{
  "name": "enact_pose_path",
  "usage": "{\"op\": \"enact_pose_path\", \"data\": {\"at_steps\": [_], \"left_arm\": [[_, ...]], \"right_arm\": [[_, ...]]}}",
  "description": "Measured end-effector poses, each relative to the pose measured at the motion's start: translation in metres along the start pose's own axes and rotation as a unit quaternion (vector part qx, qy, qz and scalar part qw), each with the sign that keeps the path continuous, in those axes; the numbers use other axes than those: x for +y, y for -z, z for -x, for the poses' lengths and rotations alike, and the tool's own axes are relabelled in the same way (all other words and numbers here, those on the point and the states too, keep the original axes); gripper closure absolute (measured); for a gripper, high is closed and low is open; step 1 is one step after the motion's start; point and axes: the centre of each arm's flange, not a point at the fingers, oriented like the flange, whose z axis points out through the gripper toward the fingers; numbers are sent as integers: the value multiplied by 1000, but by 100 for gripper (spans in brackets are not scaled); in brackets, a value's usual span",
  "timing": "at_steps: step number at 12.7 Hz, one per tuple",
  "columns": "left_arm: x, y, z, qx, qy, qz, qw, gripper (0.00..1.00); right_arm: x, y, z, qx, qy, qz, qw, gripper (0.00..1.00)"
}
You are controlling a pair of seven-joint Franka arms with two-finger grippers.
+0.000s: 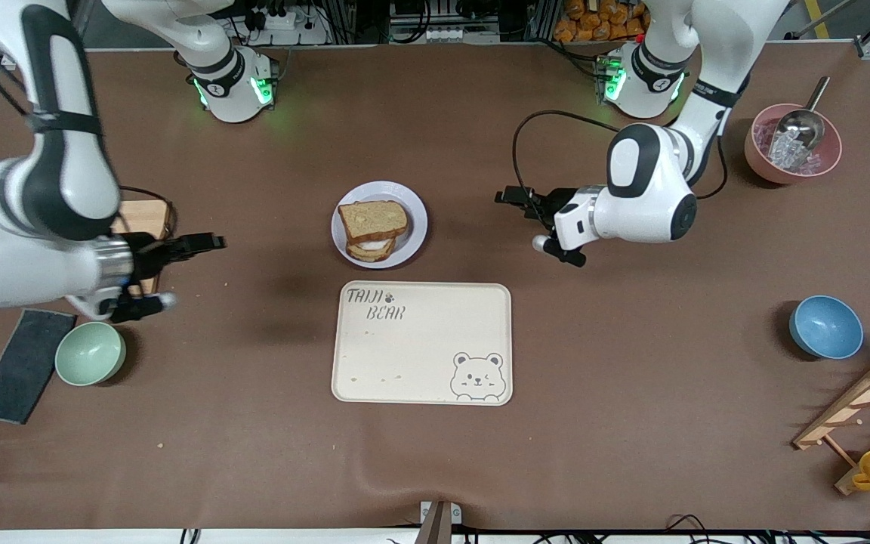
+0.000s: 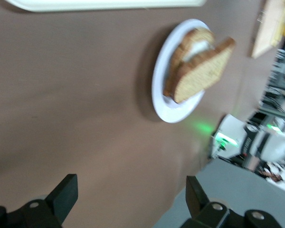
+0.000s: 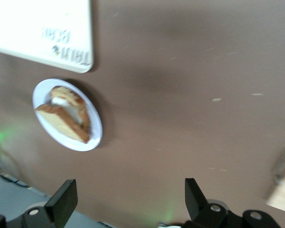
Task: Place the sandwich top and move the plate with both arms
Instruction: 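Withdraw the right gripper while the left gripper moves toward the plate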
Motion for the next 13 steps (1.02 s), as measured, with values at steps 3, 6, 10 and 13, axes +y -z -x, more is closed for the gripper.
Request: {"op": "enact_pose_path", "data": {"at_steps": [3, 6, 10, 13], "left_arm": [[-13, -19, 12, 13, -32, 33, 999, 0], [-4, -37, 6, 46, -24, 32, 998, 0], [-2, -86, -14, 70, 7, 40, 997, 0], [-1, -116, -29, 88, 33, 52, 994, 0]], "right_arm": [[24, 43, 9, 22, 28, 61, 997, 0], [33, 74, 16, 35, 62, 105, 992, 0], [45, 121, 33, 70, 64, 120, 988, 0], [39, 154, 45, 100, 65, 131, 984, 0]]}}
